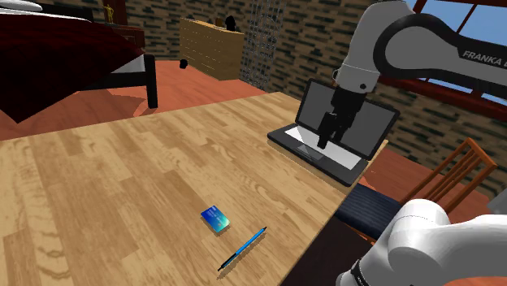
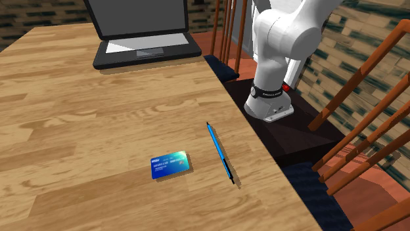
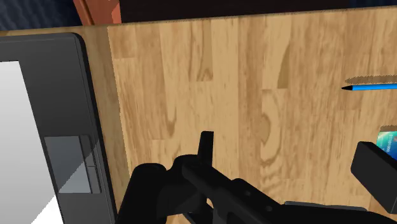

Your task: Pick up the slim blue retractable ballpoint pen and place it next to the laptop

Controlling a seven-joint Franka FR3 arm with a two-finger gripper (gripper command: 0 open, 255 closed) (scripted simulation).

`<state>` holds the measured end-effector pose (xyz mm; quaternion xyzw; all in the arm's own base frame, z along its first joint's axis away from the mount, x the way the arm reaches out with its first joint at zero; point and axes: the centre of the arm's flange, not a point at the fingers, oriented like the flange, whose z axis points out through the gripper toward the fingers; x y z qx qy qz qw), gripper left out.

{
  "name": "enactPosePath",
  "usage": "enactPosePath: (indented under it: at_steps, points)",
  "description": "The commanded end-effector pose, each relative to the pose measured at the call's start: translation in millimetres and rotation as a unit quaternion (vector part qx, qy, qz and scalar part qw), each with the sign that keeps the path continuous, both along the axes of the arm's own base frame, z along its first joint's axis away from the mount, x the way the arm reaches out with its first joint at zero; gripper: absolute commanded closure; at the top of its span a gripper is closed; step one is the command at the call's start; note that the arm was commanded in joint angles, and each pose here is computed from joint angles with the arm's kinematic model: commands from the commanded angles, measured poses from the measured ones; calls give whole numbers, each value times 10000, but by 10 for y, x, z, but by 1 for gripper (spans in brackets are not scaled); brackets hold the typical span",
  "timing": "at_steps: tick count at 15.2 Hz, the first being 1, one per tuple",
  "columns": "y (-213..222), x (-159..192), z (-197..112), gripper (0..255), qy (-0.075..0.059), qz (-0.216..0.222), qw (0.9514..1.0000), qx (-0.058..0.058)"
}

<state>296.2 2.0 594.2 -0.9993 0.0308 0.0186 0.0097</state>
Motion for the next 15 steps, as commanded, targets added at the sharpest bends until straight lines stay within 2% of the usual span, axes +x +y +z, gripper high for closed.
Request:
enactPosePath:
  at_steps: [1, 4, 6, 8, 11, 13, 15]
  points:
    - [0, 0, 0, 0, 0, 0, 10000, 0]
    - [269, -205, -238, 0, -64, -885, 9960, -59]
    - [465, -313, -400, 0, -107, -1471, 9890, -98]
    - [671, -395, -564, 0, -149, -2053, 9785, -137]
    - [992, -470, -815, 0, -212, -2910, 9563, -194]
    - [1209, -485, -984, 0, -252, -3470, 9373, -231]
    - [1425, -474, -1156, 0, -292, -4017, 9149, -268]
